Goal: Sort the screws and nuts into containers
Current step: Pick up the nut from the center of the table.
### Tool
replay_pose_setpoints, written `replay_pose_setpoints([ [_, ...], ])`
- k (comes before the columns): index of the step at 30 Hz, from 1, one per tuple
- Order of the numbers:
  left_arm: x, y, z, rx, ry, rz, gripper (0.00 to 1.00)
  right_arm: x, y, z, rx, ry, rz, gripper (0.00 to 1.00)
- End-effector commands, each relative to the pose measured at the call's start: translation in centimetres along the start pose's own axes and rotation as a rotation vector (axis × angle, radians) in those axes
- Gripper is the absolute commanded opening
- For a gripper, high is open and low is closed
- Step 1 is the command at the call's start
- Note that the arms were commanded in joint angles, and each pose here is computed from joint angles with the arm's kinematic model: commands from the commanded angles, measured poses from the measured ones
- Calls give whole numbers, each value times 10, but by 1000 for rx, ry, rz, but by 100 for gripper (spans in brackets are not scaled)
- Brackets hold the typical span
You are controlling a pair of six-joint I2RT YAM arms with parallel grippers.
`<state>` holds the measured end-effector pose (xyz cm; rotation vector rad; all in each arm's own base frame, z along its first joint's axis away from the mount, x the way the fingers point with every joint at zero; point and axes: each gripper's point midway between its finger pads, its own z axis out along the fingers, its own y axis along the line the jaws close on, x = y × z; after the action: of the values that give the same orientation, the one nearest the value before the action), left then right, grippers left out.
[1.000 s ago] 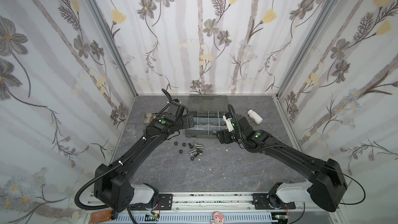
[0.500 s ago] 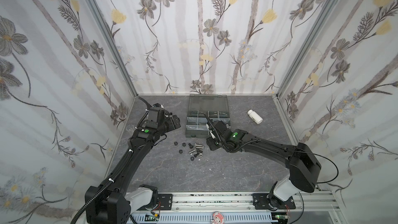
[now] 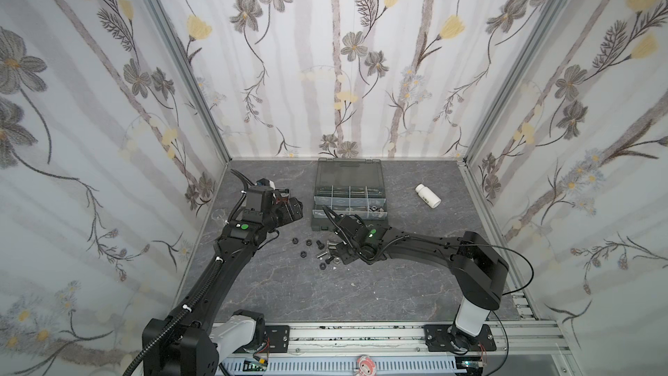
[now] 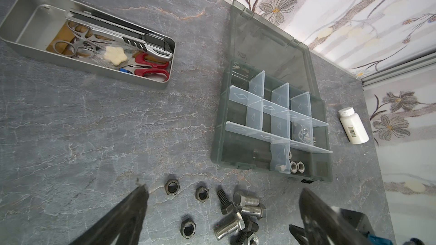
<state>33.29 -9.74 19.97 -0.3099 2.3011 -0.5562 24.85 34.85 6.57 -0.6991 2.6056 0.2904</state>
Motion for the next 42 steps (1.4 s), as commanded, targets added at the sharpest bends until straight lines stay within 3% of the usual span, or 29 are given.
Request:
replay_pose_setpoints([
  [1, -5, -6, -1, 31, -21, -2, 100, 4, 6, 6, -5, 24, -1, 52],
  [9, -3, -5, 1, 31, -16, -3, 100, 17, 20, 20, -52, 88, -71, 46],
  [22, 0, -3, 6, 26, -1, -4, 100, 21, 27, 36, -49, 136, -136, 51],
  [31, 1, -2, 8, 25, 7, -4, 100, 22, 27, 44, -43, 161, -161, 48],
  [42, 2, -2, 8, 22, 7, -4, 100, 24, 26, 47, -38, 171, -168, 37],
])
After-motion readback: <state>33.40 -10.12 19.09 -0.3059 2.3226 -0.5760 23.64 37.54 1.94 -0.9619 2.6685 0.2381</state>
